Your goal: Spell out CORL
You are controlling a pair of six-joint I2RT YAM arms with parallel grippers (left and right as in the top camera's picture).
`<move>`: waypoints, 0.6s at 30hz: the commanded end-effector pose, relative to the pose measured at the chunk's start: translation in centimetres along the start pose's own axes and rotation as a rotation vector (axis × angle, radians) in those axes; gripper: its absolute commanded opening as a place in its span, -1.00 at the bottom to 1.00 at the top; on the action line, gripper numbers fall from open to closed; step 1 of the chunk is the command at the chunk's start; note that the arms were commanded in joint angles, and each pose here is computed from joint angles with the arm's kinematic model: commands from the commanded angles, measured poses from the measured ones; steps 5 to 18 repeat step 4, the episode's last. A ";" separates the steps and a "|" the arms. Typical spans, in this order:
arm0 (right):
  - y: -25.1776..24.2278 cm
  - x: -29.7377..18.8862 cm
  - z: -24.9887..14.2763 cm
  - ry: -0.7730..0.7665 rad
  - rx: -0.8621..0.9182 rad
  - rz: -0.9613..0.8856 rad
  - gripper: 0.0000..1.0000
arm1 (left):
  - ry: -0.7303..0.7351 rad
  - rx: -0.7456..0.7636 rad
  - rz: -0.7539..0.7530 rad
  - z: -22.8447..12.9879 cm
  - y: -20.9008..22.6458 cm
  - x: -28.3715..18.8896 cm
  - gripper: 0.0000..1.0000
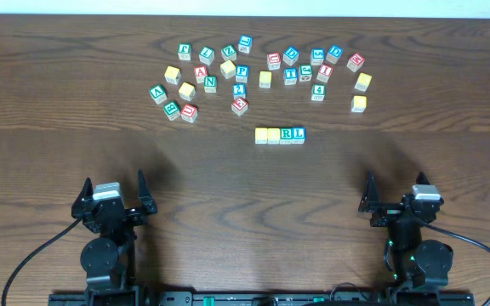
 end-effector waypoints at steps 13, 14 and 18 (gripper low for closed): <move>-0.2 0.0 0.0 -0.004 -0.011 -0.006 0.99 | 0.045 0.018 -0.018 -1.6 -0.6 0.2 0.96; -0.2 0.0 0.0 -0.004 -0.011 -0.006 0.99 | 0.045 0.018 -0.018 -1.6 -0.6 0.2 0.96; -0.2 0.0 0.0 -0.004 -0.011 -0.006 0.99 | 0.045 0.018 -0.018 -1.6 -0.6 0.2 0.96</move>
Point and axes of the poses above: each gripper's point midway between its finger pads, its own x axis out along the fingers, its own y axis along the line the jaws close on, z = x × y, the point moved 2 cm from there along -x, back along the fingers, and after that the axes turned 14 degrees about x, right-handed, at the moved point
